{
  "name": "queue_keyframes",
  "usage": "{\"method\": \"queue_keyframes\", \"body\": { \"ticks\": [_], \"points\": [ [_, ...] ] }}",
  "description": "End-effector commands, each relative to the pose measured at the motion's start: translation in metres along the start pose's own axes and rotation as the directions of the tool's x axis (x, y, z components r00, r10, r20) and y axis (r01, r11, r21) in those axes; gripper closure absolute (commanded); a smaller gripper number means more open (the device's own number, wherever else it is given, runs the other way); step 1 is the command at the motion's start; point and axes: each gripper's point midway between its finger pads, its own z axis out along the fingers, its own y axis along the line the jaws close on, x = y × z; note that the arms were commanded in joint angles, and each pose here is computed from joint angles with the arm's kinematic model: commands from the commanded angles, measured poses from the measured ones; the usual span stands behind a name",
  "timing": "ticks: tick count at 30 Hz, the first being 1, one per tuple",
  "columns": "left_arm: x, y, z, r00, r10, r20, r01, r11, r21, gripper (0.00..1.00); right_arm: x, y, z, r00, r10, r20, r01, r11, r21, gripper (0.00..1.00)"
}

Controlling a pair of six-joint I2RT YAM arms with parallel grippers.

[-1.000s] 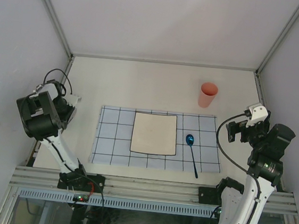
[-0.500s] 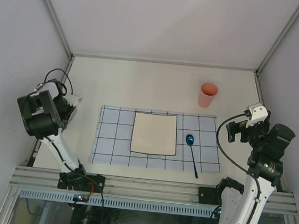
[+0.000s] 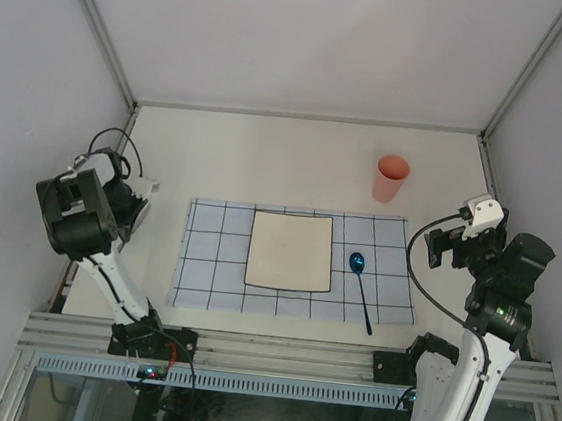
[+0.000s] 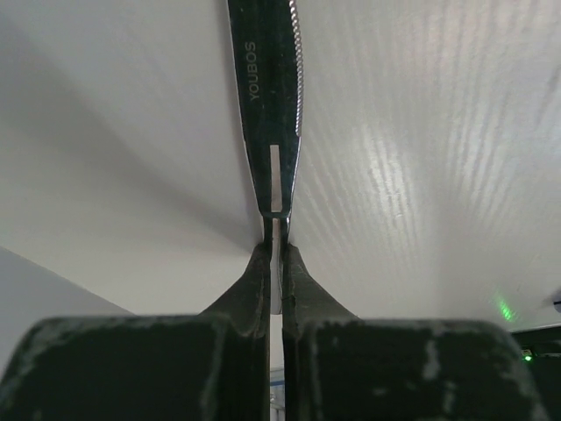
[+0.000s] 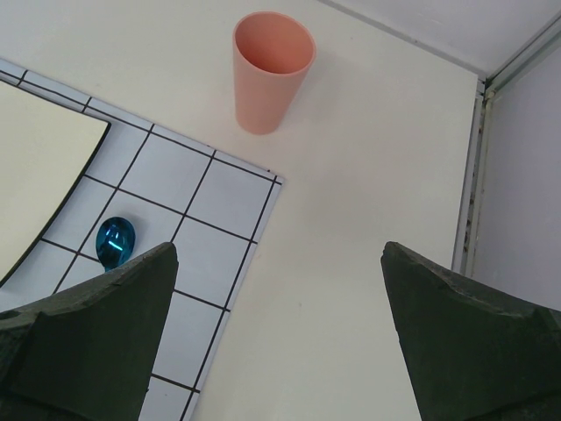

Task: Set the dinner table for one person
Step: Pick up the knife at the center of the board.

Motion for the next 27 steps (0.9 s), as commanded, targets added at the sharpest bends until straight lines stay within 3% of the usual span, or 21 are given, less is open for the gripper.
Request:
{"method": "queue_keyframes", "body": {
  "ticks": [1,27],
  "points": [
    [-0.023,-0.012,-0.022,0.996,0.005,0.085,-0.007,1.000,0.021,1.00,-0.009,0.000,-0.003,0.999,-0.032,0.025,0.032,0.999,0.002,0.00],
    [-0.043,-0.050,-0.031,0.990,-0.024,0.140,0.003,0.990,0.143,1.00,-0.008,0.000,-0.003,0.999,-0.044,0.021,0.044,0.999,0.005,0.00]
  ]
}}
